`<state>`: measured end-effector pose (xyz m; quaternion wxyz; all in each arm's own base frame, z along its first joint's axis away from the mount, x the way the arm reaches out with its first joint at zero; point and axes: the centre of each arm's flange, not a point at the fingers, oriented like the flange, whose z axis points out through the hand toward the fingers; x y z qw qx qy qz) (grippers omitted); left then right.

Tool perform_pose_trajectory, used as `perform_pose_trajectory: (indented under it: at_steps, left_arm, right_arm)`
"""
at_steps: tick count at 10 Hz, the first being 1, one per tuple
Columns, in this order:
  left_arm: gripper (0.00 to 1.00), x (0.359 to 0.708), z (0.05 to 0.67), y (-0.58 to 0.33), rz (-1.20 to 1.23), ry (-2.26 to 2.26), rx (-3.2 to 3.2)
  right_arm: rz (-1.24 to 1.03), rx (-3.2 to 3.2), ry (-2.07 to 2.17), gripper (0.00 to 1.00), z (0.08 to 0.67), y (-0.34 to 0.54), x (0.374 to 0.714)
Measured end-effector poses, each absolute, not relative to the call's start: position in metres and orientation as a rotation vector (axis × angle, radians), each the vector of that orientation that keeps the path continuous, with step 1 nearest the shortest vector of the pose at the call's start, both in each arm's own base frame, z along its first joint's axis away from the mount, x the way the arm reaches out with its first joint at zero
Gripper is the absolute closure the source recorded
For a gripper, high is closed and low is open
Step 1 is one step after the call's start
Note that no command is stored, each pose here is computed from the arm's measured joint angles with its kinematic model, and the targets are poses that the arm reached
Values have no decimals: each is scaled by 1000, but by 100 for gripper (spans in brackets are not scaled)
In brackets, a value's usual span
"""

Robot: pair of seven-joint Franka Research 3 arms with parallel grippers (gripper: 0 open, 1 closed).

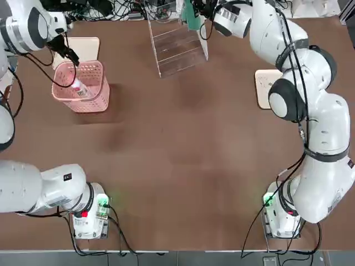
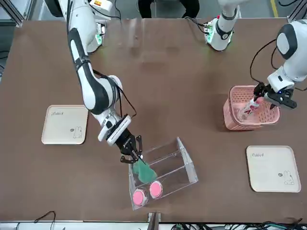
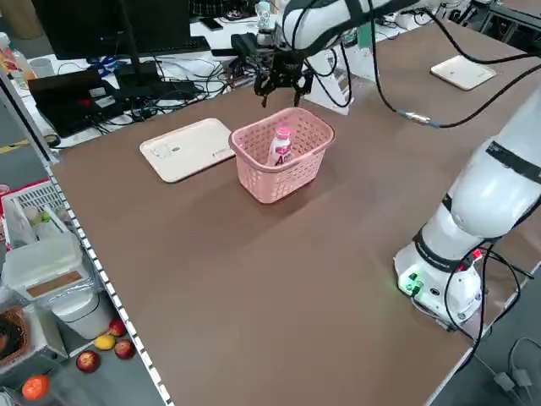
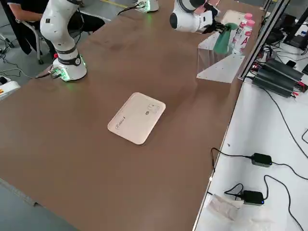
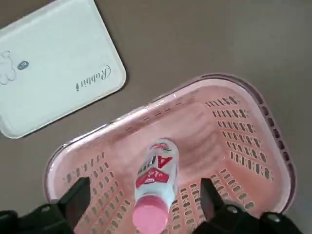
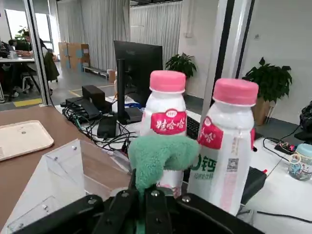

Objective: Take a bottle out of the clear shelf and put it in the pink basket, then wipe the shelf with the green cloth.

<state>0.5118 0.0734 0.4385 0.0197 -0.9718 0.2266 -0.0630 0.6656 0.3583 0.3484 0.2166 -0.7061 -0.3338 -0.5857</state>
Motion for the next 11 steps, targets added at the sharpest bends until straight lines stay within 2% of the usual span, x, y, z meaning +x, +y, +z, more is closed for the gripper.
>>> perform_pose_trajectory:
  at_steps: [3,5,7,11]
  left_arm:
    - [0,539,553,32,-186,594,-3068]
    - [0,563,605,-12,-197,428,-3124]
    - [0,579,629,-27,-251,227,-3166]
    - [0,565,662,-32,-214,169,-3174]
  right_arm:
    - [-1627,-1958,-945,93,337,367,669]
    - [-1610,-1957,-915,93,330,377,664]
    - [-1589,-1965,-871,93,320,382,660]
    - [-1532,-1959,-710,93,308,409,640]
